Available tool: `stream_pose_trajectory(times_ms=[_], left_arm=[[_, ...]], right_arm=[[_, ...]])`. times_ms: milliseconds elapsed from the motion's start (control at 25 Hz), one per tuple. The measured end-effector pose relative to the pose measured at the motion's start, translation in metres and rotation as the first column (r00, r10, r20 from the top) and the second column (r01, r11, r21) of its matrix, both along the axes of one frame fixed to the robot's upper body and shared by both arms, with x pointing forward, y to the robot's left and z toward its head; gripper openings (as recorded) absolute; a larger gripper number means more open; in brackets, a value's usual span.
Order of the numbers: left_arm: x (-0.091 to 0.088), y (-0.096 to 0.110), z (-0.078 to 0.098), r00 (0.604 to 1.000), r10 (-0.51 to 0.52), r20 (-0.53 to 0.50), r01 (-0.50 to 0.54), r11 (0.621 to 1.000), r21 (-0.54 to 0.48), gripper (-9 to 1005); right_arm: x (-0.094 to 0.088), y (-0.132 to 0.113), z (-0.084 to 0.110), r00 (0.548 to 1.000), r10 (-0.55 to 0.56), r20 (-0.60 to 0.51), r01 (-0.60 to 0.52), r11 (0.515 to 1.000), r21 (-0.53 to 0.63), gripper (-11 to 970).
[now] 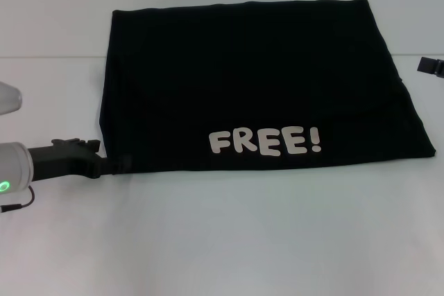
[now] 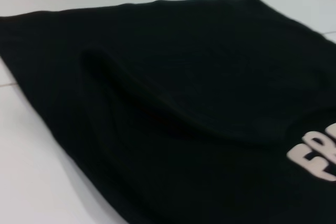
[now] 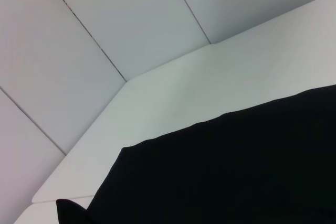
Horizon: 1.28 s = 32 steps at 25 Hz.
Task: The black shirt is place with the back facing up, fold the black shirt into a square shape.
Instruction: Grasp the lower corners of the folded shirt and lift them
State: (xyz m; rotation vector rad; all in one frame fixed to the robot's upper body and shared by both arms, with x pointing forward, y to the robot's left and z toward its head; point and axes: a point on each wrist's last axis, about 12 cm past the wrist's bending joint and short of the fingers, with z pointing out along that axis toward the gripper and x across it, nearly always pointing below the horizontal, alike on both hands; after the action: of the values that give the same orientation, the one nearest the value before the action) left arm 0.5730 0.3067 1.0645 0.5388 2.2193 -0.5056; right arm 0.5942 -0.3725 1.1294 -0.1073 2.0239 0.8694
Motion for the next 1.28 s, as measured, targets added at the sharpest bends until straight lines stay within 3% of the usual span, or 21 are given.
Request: stream_pose_trajectory(times_ms=[200,800,1040,1280], left_arm=[[0.002,-0.002,-0.004,1.0,0.012,-0.002,-0.012,1.0,0.028,847],[0.002,-0.018,-0.002,0.995,-0.099,-0.031,0.1,0.994,0.048,847],[0.005,-0.017,0.0,0.994,-0.102,-0.03,0.103,0.993,0.059,799],[0.006,-0.016,0.002,0.994,-0.106,-0.04,0.108,0.992,0.068,637]], right_arm=[[0.003,0.001,0.002,1.0,-0.001,0.003,0.001,1.0,0.002,783],[0.005,0.0,0.002,1.0,-0.019,-0.002,0.019,1.0,-0.01,782],[0.003,-0.002,-0.001,1.0,-0.027,-0.008,0.027,1.0,-0.01,781],[0.001,-0.003,-0.002,0.999,-0.031,-0.011,0.03,0.999,-0.009,780]])
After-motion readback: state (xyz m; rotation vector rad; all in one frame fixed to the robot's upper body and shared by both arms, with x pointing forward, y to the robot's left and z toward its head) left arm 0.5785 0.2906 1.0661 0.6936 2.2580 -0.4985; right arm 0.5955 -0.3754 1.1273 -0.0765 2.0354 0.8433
